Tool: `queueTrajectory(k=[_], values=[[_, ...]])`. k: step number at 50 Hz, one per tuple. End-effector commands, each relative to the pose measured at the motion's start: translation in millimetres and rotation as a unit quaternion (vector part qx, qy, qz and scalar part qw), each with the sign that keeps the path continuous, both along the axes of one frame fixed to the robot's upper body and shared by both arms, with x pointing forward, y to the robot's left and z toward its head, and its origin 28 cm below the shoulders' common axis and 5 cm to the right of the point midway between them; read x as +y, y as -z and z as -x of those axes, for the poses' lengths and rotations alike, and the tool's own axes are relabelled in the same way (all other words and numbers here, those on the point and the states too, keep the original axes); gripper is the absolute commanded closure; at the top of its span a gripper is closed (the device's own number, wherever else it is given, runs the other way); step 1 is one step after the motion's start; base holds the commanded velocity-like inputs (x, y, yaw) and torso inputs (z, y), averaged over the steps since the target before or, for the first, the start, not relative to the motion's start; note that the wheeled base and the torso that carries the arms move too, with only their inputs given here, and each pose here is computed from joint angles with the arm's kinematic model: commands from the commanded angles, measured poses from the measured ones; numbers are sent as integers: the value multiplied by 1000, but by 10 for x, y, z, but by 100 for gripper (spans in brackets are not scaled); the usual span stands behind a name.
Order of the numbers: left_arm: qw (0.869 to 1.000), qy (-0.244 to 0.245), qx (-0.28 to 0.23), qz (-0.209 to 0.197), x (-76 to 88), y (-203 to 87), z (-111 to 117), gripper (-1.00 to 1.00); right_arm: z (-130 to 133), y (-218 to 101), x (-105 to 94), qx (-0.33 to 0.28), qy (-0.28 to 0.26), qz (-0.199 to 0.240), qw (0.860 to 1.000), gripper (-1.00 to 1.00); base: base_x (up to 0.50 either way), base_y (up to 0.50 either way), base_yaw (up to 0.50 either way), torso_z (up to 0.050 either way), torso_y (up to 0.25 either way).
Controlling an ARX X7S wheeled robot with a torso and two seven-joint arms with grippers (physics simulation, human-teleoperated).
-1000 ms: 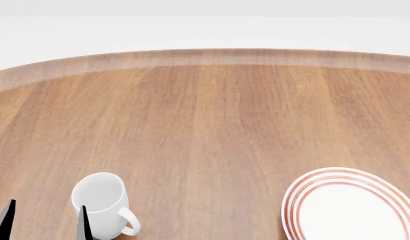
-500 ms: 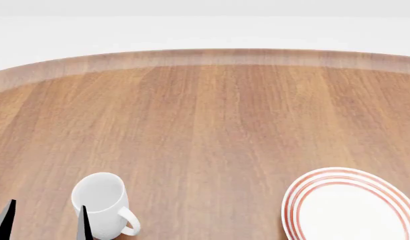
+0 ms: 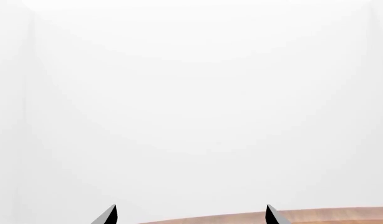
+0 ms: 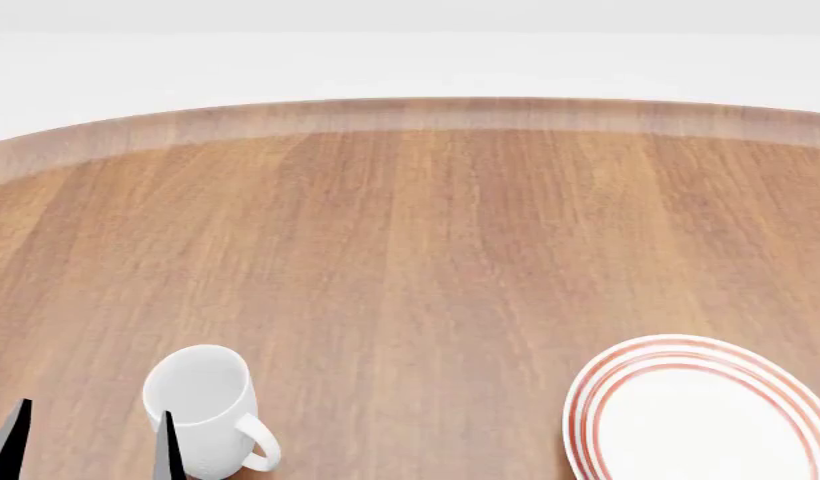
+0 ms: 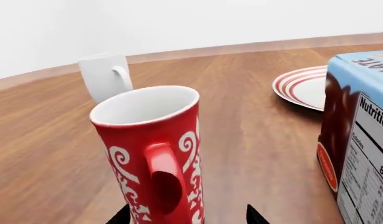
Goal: Pick up the red mug and put it on the plate
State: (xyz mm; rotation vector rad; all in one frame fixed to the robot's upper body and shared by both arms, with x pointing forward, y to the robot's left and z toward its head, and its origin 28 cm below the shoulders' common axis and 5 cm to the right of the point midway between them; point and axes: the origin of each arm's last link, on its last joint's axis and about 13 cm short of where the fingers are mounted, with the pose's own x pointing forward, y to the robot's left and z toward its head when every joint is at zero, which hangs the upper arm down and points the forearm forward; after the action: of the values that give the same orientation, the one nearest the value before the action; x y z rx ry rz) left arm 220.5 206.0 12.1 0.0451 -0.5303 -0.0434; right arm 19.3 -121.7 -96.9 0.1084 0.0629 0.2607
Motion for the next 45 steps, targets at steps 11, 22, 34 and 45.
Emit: queueTrajectory(k=[11, 22, 34, 45], values=[[1000, 0, -1, 1, 0, 0, 0, -100, 181, -101, 80, 6, -5, -5, 1000, 100, 0, 0, 0, 0, 0], [1000, 0, -3, 1, 0, 0, -1, -100, 162, -151, 70, 3, -2, -7, 1000, 100, 0, 0, 0, 0, 0], [1000, 1, -4, 0, 0, 0, -2, -100, -41, -569, 126, -68, -5, -47, 997, 100, 0, 0, 0, 0, 0], [1000, 2, -4, 0, 0, 0, -2, -100, -98, -1121, 232, -112, 1, -89, 990, 100, 0, 0, 0, 0, 0]])
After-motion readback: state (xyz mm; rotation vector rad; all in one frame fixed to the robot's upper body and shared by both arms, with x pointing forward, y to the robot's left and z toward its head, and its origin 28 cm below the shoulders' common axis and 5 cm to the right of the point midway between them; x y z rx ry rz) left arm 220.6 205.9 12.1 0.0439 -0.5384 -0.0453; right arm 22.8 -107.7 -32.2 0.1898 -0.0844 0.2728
